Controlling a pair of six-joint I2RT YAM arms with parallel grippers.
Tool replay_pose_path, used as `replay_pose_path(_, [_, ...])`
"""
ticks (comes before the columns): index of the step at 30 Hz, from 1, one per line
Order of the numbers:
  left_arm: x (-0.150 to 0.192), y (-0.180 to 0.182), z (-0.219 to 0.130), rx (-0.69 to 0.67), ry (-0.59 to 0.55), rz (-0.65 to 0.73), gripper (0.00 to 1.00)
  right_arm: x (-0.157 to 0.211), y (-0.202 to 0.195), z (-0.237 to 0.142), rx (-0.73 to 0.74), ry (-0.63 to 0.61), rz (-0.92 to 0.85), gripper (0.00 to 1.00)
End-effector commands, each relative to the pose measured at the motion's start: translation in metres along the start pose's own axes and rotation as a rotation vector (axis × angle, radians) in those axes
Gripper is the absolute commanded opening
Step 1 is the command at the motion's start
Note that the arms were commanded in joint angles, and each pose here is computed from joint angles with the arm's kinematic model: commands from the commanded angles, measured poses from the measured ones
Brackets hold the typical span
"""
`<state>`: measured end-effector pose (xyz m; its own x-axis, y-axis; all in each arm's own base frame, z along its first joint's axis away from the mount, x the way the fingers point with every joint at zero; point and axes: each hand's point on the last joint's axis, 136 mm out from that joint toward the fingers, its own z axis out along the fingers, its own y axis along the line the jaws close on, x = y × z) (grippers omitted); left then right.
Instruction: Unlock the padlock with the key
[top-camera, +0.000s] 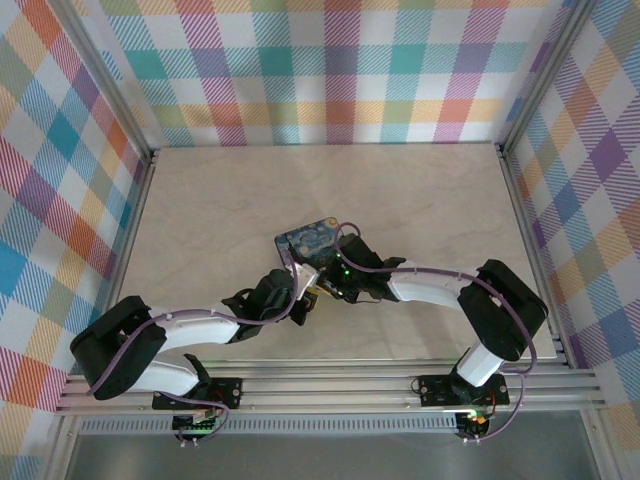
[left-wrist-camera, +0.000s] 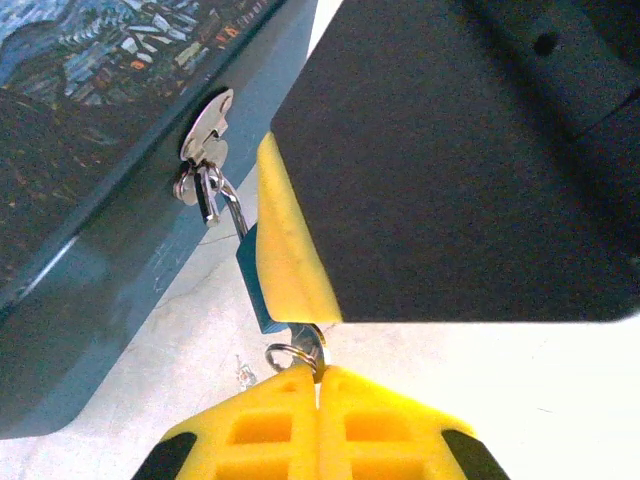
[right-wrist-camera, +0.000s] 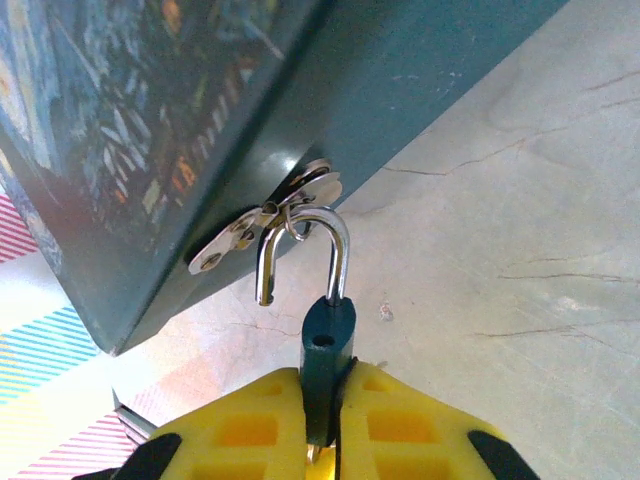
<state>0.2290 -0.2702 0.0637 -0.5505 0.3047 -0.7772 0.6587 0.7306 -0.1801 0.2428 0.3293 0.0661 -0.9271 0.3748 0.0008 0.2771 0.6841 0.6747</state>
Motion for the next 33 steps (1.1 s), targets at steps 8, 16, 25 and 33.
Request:
replay_pose_path(8, [-0.019, -0.007, -0.012, 0.016, -0.077, 0.019, 0.03, 0.001, 0.005, -0.006, 0.003, 0.005, -0.047, 0.0])
replay_pose_path(16, [-0.022, 0.002, -0.032, 0.005, -0.132, -0.117, 0.44, -0.003, -0.001, -0.015, -0.034, -0.012, -0.194, 0.0])
replay_pose_path(25, [-0.03, 0.024, -0.045, -0.044, -0.131, -0.306, 0.45, -0.011, -0.003, -0.013, -0.123, 0.078, -0.281, 0.0])
replay_pose_path(33, [-0.036, 0.028, -0.029, -0.061, -0.046, -0.446, 0.43, -0.032, -0.004, -0.022, -0.124, 0.052, -0.269, 0.0])
